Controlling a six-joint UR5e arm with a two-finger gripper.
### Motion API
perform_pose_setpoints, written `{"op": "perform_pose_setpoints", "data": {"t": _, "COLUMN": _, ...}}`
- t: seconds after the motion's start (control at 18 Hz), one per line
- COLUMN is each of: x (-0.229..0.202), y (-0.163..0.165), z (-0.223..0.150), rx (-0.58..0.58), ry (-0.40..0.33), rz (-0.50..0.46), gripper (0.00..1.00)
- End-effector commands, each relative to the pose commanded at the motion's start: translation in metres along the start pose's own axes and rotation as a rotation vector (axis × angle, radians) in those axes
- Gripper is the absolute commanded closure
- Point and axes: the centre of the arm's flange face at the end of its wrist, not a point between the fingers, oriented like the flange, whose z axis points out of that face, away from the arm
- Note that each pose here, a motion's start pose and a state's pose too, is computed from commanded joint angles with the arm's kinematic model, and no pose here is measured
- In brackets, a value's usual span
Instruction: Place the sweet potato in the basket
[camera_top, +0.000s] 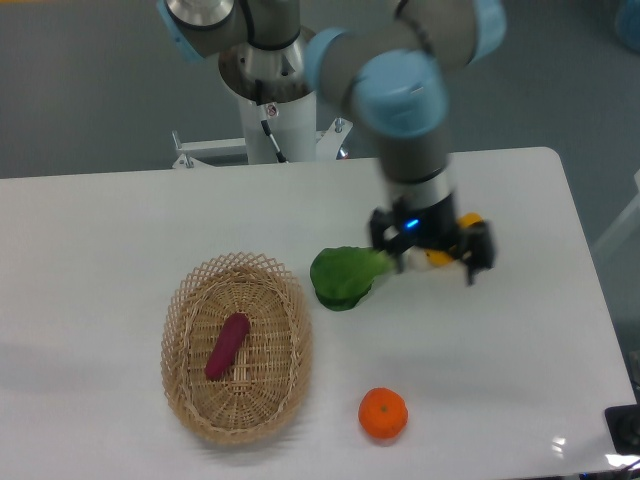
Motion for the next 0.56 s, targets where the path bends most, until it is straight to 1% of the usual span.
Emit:
{"op": "perform_pose_setpoints", "data": {"t": 0.11, "x": -0.012, "y": 0.03, "z": 0.002, "rx": -0.01, "ry": 0.006, "rz": 0.082, "gripper": 0.0}}
{"op": "perform_pose_setpoints", "data": {"t": 0.22, "x": -0.022, "y": 0.05, "z": -0.003, "rx": 0.018, "ry": -0.003, "rz": 0.121, "gripper": 0.0}}
{"op": "perform_pose_setpoints", "data": {"t": 0.28, "x": -0.027, "y": 0.06, "z": -0.004, "rx": 0.043, "ry": -0.006, "rz": 0.119, "gripper": 0.0}}
{"op": "perform_pose_setpoints", "data": {"t": 0.39, "x": -0.03, "y": 0.067, "z": -0.005, "rx": 0.074, "ry": -0.009, "rz": 0.107, "gripper": 0.0}}
{"op": "perform_pose_setpoints", "data": {"t": 0.56, "x": -0.032, "y": 0.07, "z": -0.005, "rx": 0.074, "ry": -0.013, "rz": 0.101, "gripper": 0.0}}
